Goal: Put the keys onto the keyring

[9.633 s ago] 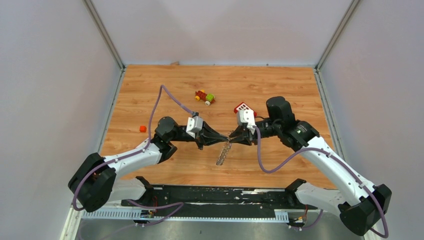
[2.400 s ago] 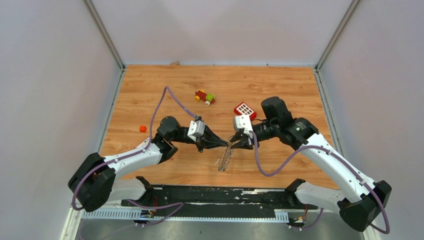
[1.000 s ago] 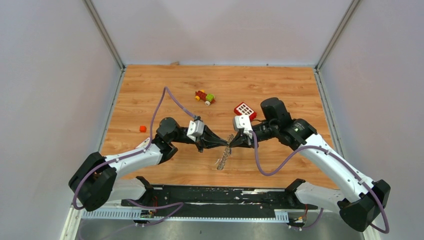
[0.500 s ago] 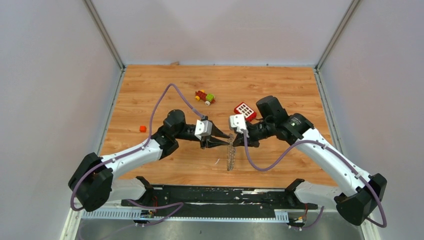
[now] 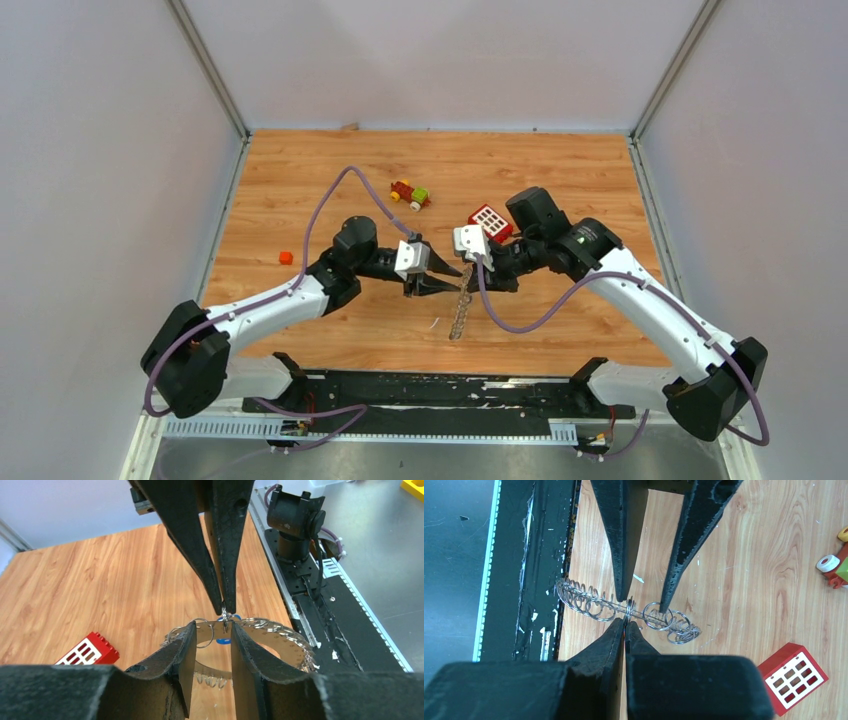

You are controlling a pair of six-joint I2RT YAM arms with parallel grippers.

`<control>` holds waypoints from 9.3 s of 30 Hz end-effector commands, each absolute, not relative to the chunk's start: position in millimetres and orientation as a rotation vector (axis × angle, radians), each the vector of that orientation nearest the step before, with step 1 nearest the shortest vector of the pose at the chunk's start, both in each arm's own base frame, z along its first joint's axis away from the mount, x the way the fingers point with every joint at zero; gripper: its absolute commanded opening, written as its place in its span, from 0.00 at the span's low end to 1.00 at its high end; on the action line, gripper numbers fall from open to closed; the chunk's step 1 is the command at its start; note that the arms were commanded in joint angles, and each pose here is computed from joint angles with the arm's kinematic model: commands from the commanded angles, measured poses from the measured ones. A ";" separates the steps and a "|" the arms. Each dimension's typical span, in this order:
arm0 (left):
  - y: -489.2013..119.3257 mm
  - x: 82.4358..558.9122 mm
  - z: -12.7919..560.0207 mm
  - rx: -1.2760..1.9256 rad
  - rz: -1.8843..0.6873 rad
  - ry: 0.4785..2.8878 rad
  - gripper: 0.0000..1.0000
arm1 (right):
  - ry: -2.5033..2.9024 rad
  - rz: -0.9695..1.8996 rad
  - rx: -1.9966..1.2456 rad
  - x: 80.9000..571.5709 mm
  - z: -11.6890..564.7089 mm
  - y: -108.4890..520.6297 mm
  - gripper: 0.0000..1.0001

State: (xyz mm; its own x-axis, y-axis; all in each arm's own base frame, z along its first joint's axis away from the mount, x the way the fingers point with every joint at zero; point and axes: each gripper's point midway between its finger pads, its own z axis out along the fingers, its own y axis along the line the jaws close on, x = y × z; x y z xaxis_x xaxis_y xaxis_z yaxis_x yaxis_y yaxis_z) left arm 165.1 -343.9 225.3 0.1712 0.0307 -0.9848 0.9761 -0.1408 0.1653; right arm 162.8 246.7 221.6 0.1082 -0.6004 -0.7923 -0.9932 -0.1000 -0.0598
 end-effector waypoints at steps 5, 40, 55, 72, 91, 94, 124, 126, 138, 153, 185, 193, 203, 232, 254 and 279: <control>-349.7 154.0 247.3 1.417 -1.196 0.923 0.34 | 1.517 0.827 -1.751 164.9 237.9 254.0 0.00; -353.5 147.1 235.5 1.451 -1.216 0.938 0.17 | 1.495 0.841 -1.730 162.5 243.6 255.6 0.00; -352.0 145.6 226.8 1.474 -1.212 0.959 0.17 | 1.493 0.827 -1.725 162.9 245.5 254.1 0.00; -353.2 145.7 231.5 1.454 -1.226 0.957 0.00 | 1.502 0.830 -1.721 163.5 242.5 254.5 0.00; -341.4 136.1 264.8 1.252 -1.322 0.858 0.00 | 1.413 0.962 -1.709 140.8 243.0 250.4 0.44; -342.5 137.6 262.9 1.250 -1.324 0.869 0.00 | 1.408 0.978 -1.710 139.7 243.4 251.7 0.41; -337.3 119.6 269.1 1.266 -1.398 0.762 0.00 | 1.463 1.018 -1.697 148.1 228.9 260.5 0.03; -337.1 119.2 270.2 1.265 -1.399 0.759 0.00 | 1.462 1.022 -1.700 147.8 228.7 261.2 0.06; -338.5 121.9 267.7 1.249 -1.404 0.782 0.00 | 1.346 0.934 -1.685 142.9 258.5 252.9 0.39; -339.7 124.3 266.4 1.242 -1.406 0.799 0.00 | 1.311 0.986 -1.678 140.3 263.9 259.2 0.34; -340.4 136.3 269.5 1.170 -1.394 0.855 0.00 | 1.314 0.986 -1.668 140.5 254.3 259.9 0.20; -341.6 138.7 265.4 1.169 -1.388 0.871 0.00 | 1.321 1.003 -1.657 141.6 254.4 262.2 0.15; -342.8 141.3 259.7 1.188 -1.371 0.887 0.00 | 1.335 0.934 -1.647 148.8 255.2 258.6 0.00; -354.1 164.7 252.8 1.310 -1.230 0.970 0.35 | 1.608 0.721 -1.733 174.0 247.4 248.3 0.00; -354.4 163.1 245.5 1.294 -1.261 1.002 0.27 | 1.617 0.746 -1.727 174.4 246.7 252.6 0.00; -355.3 158.1 231.7 1.322 -1.286 1.036 0.16 | 1.606 0.743 -1.715 174.4 247.5 252.8 0.00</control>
State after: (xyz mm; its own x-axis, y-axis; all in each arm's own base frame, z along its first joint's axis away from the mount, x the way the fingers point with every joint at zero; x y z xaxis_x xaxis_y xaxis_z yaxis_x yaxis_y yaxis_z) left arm 162.4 -354.9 237.9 0.0814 -0.0660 -0.9945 0.9869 -0.1340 0.0897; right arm 171.3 244.6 226.8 0.0387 -0.6680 -0.7431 -0.9992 -0.0202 -0.0339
